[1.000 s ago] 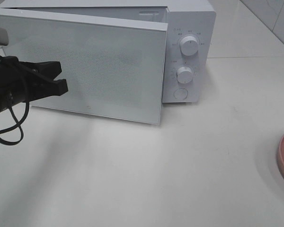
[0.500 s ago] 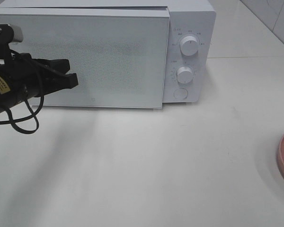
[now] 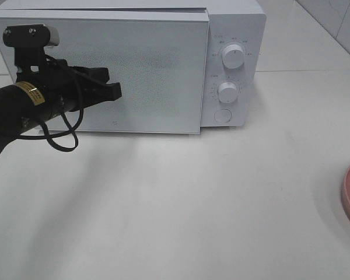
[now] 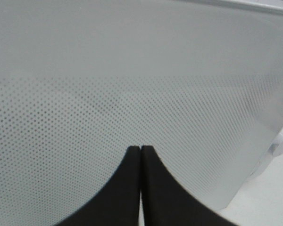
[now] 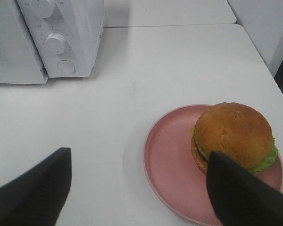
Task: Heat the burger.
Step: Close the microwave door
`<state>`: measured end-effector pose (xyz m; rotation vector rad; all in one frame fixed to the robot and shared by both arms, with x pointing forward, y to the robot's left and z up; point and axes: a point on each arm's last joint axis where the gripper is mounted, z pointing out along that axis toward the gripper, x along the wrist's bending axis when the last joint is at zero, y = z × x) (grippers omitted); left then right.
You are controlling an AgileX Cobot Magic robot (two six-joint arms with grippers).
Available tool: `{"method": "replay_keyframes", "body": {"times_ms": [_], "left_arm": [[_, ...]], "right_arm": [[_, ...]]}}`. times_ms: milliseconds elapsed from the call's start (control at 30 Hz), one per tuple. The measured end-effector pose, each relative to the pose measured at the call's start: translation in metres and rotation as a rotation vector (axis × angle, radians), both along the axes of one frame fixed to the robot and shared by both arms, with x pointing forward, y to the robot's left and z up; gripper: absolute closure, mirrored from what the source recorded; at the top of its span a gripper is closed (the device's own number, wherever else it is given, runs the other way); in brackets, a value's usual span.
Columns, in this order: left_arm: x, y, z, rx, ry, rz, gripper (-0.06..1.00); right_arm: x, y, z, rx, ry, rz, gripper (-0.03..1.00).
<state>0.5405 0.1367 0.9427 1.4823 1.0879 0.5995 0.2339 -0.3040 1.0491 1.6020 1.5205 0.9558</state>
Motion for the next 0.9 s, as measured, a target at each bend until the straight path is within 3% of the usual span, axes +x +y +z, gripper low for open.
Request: {"method": "replay_keyframes", "body": {"times_ms": [900], "left_arm": [[0.024,-0.030,0.001,0.009,-0.007,-0.012,0.94]], "right_arm": [[0.000,0.000,0.000,0.000,0.000,0.000,0.21]]}}
